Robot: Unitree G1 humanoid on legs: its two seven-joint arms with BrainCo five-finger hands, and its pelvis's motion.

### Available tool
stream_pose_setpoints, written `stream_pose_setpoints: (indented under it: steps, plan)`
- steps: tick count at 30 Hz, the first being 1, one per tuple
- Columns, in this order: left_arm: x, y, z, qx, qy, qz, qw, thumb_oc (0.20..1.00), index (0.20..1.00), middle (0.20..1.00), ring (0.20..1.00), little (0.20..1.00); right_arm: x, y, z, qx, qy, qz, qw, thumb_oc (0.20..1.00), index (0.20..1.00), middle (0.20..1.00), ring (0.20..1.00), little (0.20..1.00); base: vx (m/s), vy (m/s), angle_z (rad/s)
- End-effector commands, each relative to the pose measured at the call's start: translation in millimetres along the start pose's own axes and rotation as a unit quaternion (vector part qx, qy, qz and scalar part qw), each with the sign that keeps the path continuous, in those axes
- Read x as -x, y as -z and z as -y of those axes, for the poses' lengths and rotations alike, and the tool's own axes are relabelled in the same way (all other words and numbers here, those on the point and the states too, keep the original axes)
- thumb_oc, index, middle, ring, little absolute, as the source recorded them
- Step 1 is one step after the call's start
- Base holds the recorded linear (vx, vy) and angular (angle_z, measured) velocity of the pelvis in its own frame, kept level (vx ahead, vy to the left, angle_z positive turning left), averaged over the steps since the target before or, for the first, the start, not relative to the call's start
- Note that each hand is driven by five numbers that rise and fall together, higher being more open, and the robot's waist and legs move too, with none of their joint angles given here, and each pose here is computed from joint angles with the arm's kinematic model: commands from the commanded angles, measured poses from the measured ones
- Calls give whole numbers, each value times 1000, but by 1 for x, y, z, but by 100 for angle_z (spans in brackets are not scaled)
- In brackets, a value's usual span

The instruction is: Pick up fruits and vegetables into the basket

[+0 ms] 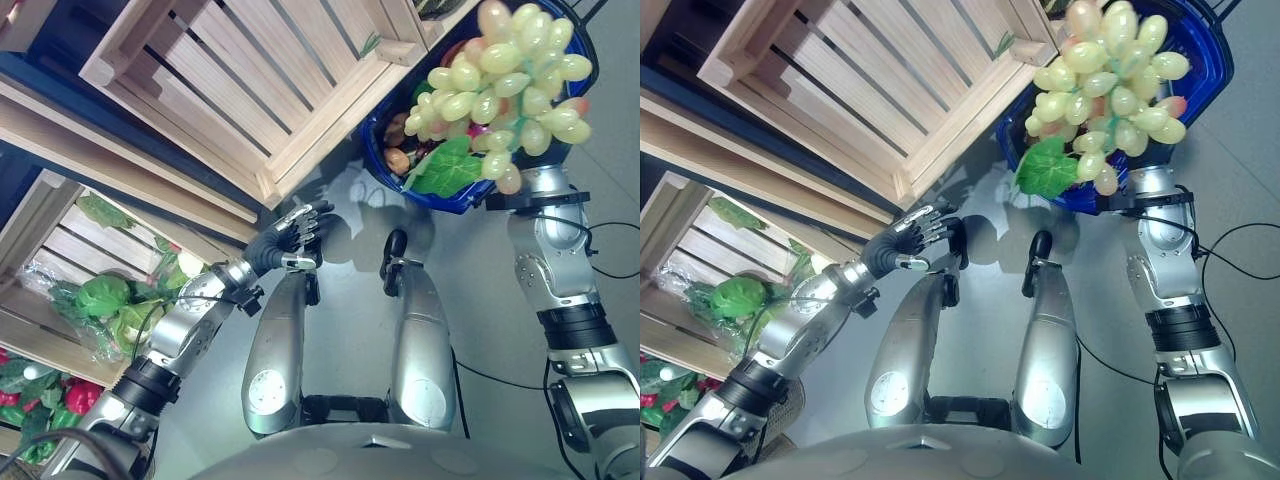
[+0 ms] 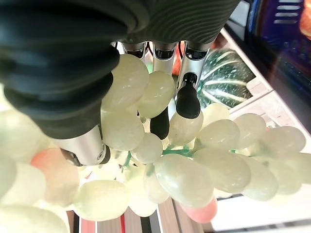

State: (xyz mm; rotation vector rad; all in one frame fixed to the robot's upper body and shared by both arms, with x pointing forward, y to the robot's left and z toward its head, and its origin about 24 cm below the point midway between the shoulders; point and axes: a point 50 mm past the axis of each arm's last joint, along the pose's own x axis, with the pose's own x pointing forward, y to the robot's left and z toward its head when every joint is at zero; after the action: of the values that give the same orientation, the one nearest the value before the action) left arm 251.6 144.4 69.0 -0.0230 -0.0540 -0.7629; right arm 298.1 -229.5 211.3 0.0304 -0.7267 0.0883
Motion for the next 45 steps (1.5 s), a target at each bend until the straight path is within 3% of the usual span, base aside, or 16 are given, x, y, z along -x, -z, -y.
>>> stream_pose_setpoints:
  steps: [1, 13, 22, 35, 45]
  plan:
    - [8, 9, 13, -47, 2, -11, 999, 1000, 1000, 1000, 1000, 1000, -17, -40, 28, -39, 42, 98, 994, 200, 200, 200, 200, 200, -11, -97, 0]
    - [18, 69, 26, 22, -31, -141, 989, 1000, 1000, 1000, 1000, 1000, -44, -23, 85, -107, 175, 25, 978, 200, 200, 200, 200, 200, 5, -75, 0]
    - [22, 95, 41, 43, -34, -174, 983, 1000, 1000, 1000, 1000, 1000, -53, -4, 99, -120, 205, -60, 969, 200, 200, 200, 200, 200, 7, -15, 1]
    - [19, 106, 43, 12, -50, -193, 980, 1000, 1000, 1000, 1000, 1000, -24, 51, 111, -226, 271, -208, 912, 200, 200, 200, 200, 200, 3, -25, 1]
    - [12, 108, 44, 1, -59, -194, 979, 1000, 1000, 1000, 1000, 1000, -3, 68, 121, -257, 329, -216, 883, 200, 200, 200, 200, 200, -20, 3, 0]
